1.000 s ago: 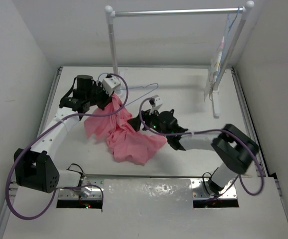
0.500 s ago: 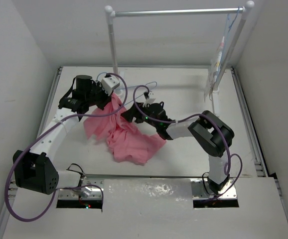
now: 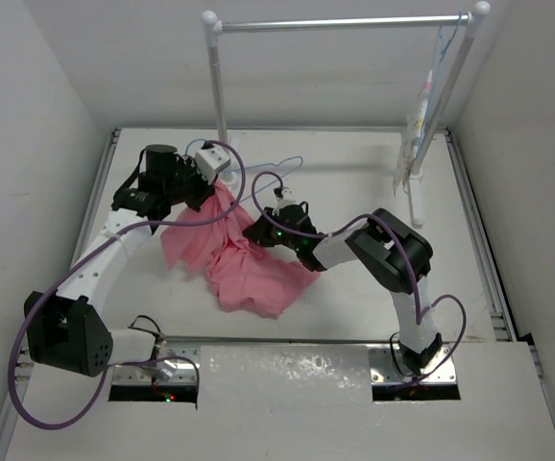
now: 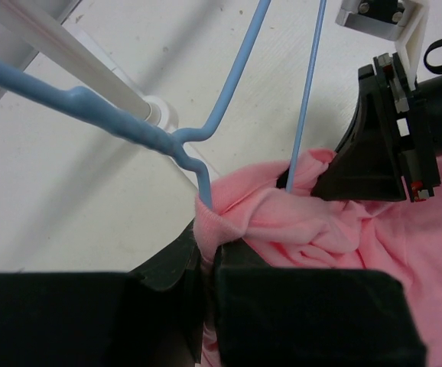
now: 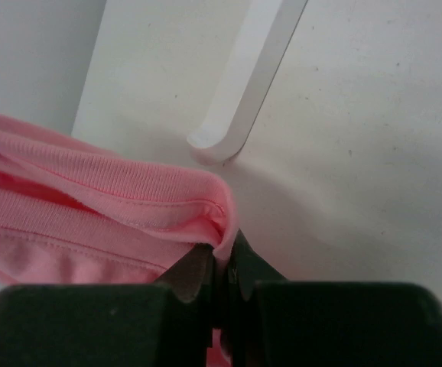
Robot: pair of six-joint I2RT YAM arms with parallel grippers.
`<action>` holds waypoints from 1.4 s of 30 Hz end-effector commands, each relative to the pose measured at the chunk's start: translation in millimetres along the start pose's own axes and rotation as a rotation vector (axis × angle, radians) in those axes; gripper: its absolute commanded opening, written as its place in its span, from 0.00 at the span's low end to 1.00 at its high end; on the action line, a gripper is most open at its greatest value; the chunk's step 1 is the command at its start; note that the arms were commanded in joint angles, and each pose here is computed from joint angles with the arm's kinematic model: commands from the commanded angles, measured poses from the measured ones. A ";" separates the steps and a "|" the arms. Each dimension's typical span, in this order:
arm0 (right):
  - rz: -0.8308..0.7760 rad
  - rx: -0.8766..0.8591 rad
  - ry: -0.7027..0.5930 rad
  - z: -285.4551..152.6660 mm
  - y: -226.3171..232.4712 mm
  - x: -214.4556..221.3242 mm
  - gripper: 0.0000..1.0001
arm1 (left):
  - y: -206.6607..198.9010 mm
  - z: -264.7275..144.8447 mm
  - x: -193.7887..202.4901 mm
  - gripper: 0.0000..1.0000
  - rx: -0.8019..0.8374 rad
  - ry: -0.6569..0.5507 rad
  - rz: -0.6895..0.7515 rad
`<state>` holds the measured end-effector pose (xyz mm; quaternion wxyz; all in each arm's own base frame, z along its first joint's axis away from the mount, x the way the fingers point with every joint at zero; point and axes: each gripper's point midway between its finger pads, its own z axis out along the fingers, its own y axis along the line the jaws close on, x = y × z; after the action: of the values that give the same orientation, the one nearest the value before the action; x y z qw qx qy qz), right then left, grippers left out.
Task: Place the t-shirt on the hanger
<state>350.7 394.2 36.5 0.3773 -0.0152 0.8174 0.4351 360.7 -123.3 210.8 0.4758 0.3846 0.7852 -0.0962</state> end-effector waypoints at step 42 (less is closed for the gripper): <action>-0.737 0.792 -0.006 -139.6 -67.5 -132.9 0.00 | -9.5 35.3 56.4 0.00 -0.180 0.214 0.526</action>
<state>378.0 226.1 110.3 0.4887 -0.1269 0.8632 0.0048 348.0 -108.7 119.8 0.3928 0.5615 0.7141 0.1427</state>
